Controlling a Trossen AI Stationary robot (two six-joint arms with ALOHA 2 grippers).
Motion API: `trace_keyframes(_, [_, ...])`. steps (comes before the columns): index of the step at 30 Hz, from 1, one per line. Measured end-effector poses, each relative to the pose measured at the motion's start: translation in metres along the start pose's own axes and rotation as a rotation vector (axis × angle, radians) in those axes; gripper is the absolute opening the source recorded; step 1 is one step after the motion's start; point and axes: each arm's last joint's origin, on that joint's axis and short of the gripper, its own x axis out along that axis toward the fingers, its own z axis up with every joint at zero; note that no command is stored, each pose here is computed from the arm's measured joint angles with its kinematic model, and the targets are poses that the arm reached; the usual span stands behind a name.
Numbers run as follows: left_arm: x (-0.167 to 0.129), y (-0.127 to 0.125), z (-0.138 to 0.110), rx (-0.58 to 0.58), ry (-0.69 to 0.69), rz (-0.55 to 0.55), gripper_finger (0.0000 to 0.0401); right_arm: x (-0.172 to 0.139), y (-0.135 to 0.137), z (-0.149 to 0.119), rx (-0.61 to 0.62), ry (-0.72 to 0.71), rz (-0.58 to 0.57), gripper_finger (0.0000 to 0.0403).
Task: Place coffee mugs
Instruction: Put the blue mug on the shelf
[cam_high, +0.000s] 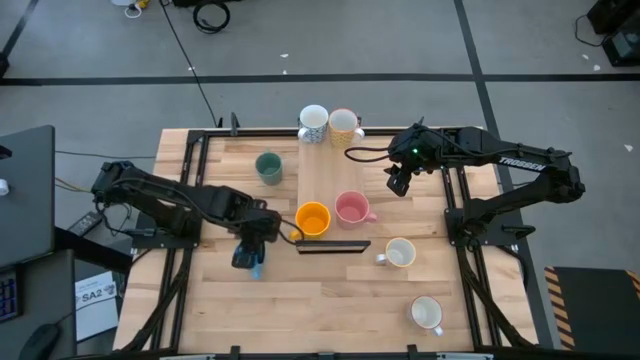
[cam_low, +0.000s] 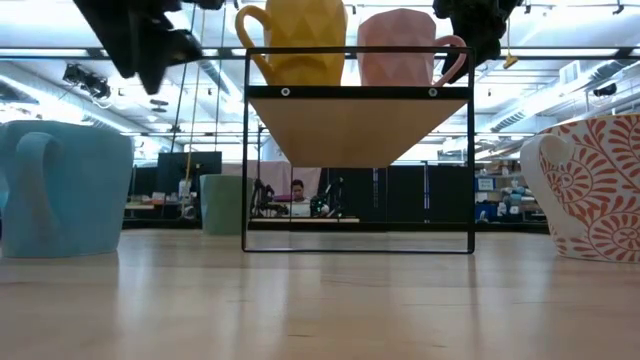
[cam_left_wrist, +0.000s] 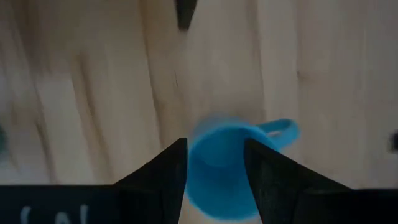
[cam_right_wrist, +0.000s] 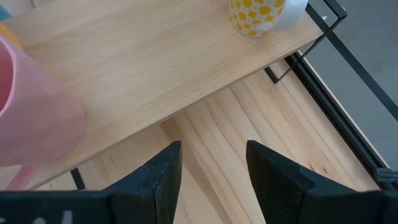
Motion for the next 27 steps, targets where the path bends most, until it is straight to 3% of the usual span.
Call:
trace_keyframes(9, [-0.008, -0.032, -0.008, -0.565, 0.11, -0.111, 0.0164, 0.0, 0.0, 0.0, 0.0, 0.0, 0.0, 0.0185])
trace_keyframes(20, [-0.009, -0.073, -0.014, -1.469, 0.204, -0.16, 0.0164, 0.0, 0.0, 0.0, 0.001, -0.003, 0.002, 0.0185])
trace_keyframes(24, [-0.003, -0.082, -0.012, -1.633, 0.149, -0.123, 0.0164, 0.0, 0.001, 0.0, 0.0, 0.005, 0.034, 0.0185])
trace_keyframes(27, [0.008, -0.088, -0.01, -1.673, 0.146, -0.074, 0.0164, 0.0, 0.001, 0.0, 0.0, 0.008, 0.047, 0.0185])
